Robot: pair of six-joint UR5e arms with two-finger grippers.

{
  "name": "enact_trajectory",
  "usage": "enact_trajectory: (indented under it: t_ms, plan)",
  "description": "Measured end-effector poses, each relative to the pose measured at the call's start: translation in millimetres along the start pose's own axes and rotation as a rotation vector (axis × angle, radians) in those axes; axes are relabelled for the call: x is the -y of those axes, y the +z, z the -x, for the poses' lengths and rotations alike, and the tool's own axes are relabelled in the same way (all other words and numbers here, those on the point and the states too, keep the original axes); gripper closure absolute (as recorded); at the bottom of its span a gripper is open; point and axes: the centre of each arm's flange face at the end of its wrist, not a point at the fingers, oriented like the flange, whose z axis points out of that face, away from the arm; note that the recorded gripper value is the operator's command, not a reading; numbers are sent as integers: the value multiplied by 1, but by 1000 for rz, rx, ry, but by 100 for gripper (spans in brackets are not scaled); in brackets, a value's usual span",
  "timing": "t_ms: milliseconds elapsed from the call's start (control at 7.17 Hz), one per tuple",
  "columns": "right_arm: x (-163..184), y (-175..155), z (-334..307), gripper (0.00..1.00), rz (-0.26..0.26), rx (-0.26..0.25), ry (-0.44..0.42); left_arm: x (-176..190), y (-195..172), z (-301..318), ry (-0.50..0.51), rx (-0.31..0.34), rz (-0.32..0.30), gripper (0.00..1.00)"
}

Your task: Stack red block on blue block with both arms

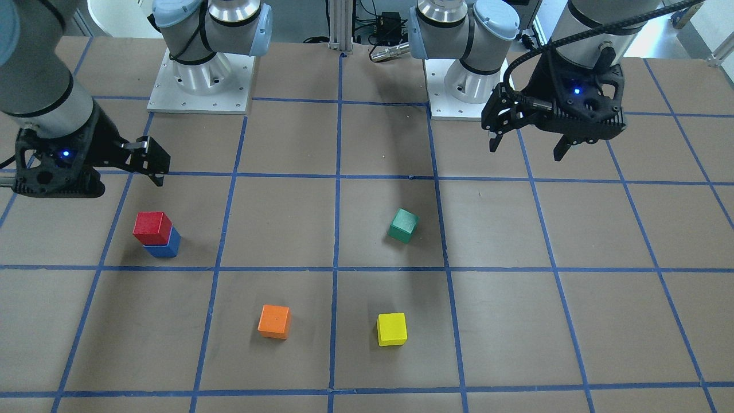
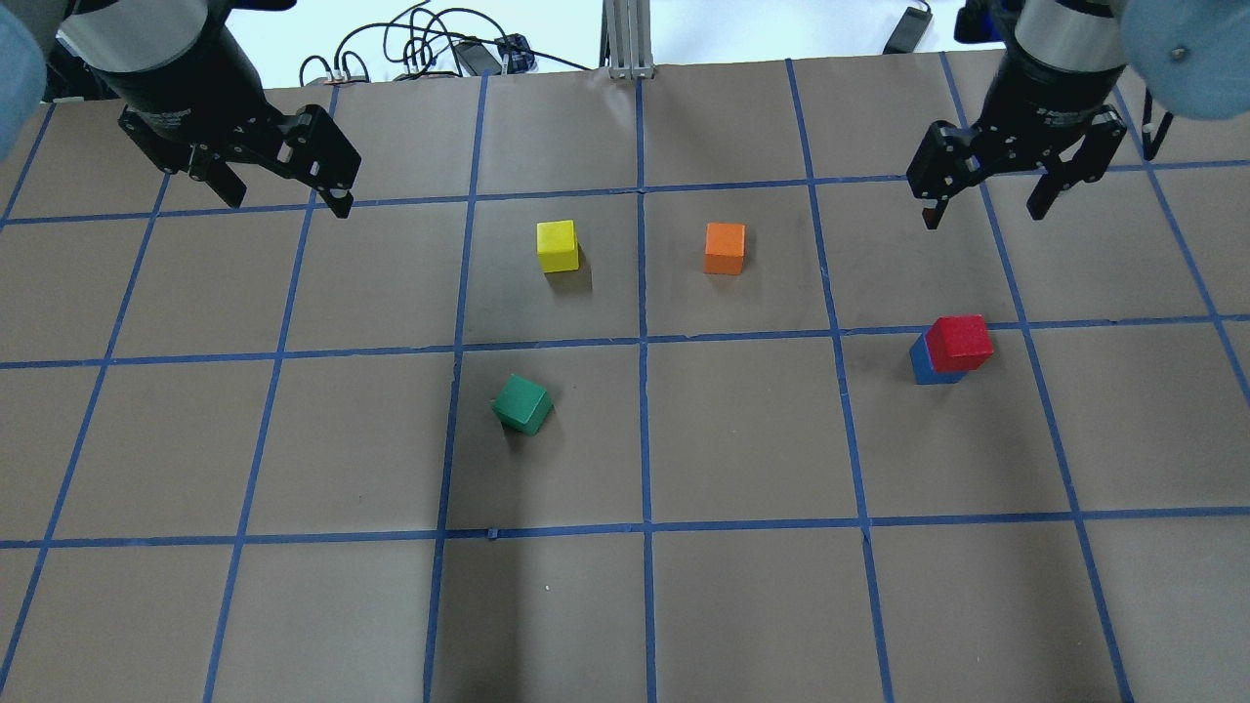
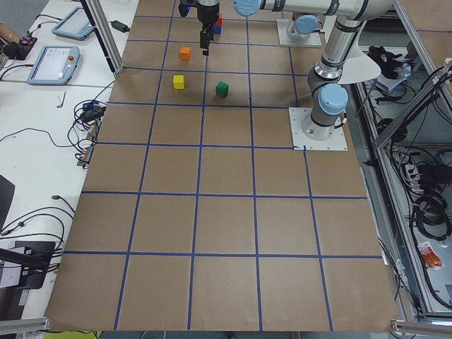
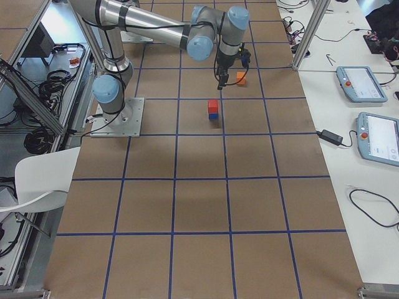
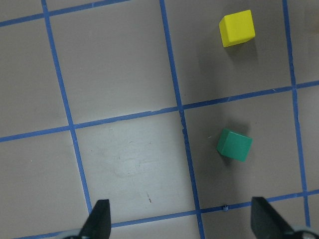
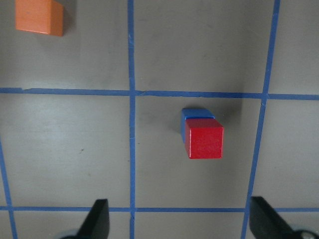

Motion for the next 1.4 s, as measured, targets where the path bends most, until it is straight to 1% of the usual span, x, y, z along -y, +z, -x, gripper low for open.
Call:
enact_trajectory:
  t_ms: [279,837,1116,1395]
  plan:
    - [-7,-13,37,0,-16,-7,-24,0,0,0,0,0,0,0]
    - [-29,-31,46,0,-45,3,-2,0,1,0,0,-1,0,0]
    - [-36,-30,45,0,-27,7,-3,0,1,0,0,-1,-1,0]
    - [-38,-34,46,0,-30,25,-1,0,1,0,0,-1,-1,0]
